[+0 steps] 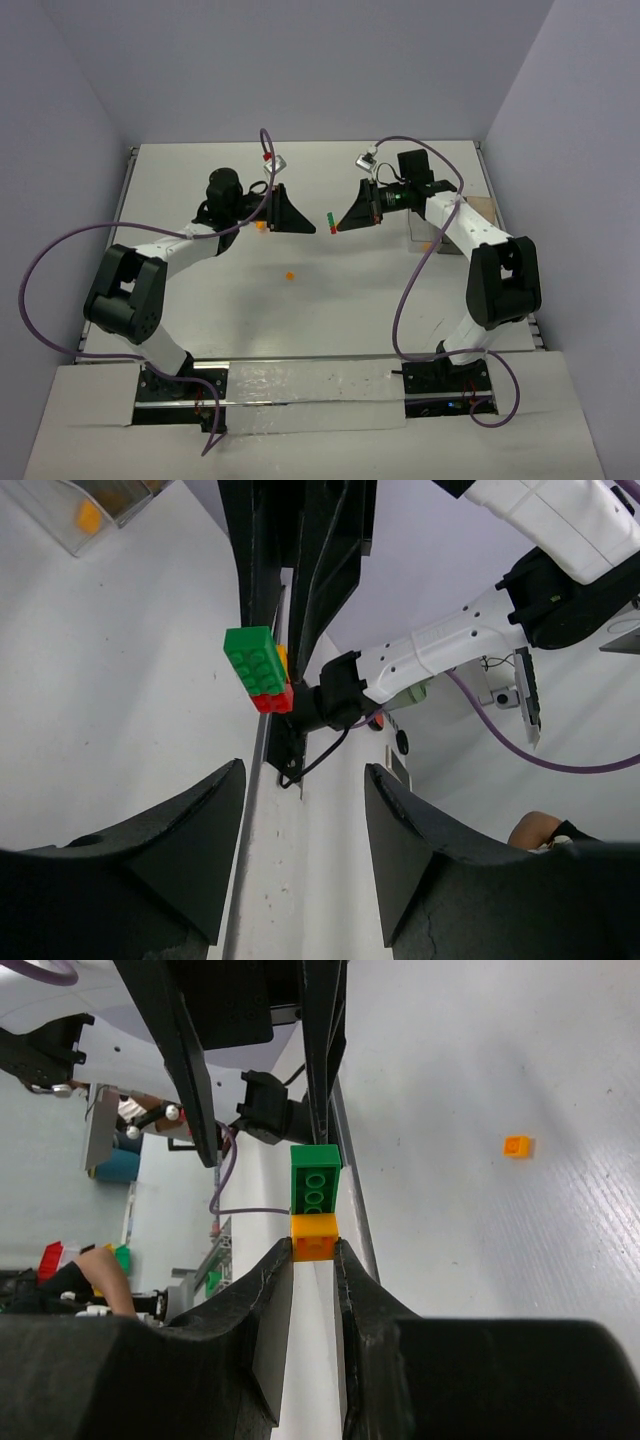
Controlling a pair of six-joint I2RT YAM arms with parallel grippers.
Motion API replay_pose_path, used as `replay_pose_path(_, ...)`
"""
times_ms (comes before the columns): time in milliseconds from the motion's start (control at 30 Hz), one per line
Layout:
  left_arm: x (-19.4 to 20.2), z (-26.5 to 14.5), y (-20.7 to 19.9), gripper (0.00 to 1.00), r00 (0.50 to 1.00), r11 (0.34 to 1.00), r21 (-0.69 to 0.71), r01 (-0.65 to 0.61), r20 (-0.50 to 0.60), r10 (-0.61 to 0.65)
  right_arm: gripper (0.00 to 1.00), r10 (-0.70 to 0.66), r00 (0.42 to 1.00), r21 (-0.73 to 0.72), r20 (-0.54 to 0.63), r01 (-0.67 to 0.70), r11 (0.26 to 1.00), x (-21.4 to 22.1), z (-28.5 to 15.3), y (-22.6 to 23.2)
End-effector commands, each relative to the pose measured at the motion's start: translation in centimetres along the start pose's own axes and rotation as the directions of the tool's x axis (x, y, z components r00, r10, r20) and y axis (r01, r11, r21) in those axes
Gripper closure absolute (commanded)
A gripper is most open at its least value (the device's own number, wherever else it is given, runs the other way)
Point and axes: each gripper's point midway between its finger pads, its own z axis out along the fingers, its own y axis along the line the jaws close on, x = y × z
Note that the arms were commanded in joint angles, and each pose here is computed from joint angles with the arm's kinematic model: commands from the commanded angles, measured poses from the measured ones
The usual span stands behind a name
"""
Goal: Sort the legos into containers by color
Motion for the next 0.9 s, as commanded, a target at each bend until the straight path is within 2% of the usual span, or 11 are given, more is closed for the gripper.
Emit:
replay_pose_path(0,-0.8,0.4,-1.7,0.41,0.998,0.997,0.048,-0.058,0.012,0.057,1.00,-0.079,0.997,-0.014,0.019,0.079,0.997,-0.9,0.3,2.1)
replay_pose_path(333,-1.0,1.4,0.1,0.46,0.995,0.993,-0.060,-0.101,0.001,0.101,1.00,-0.069,0.998,-0.029,0.011,0.069,0.997,-0.9,1.0,2.5)
replay_pose_path(733,-1.4,2.0,-0.4,0.46,0.995,0.994,-0.040,-0.104,0.007,0.104,1.00,-0.066,0.998,-0.049,-0.006,0.065,0.997,-0.5,1.7,2.9)
replay_pose_path(867,-1.5,2.1,-0.6,0.51,0.994,0.994,-0.025,-0.109,0.013,0.110,1.00,-0.057,0.998,-0.051,-0.009,0.056,0.997,-0.5,1.9,2.8)
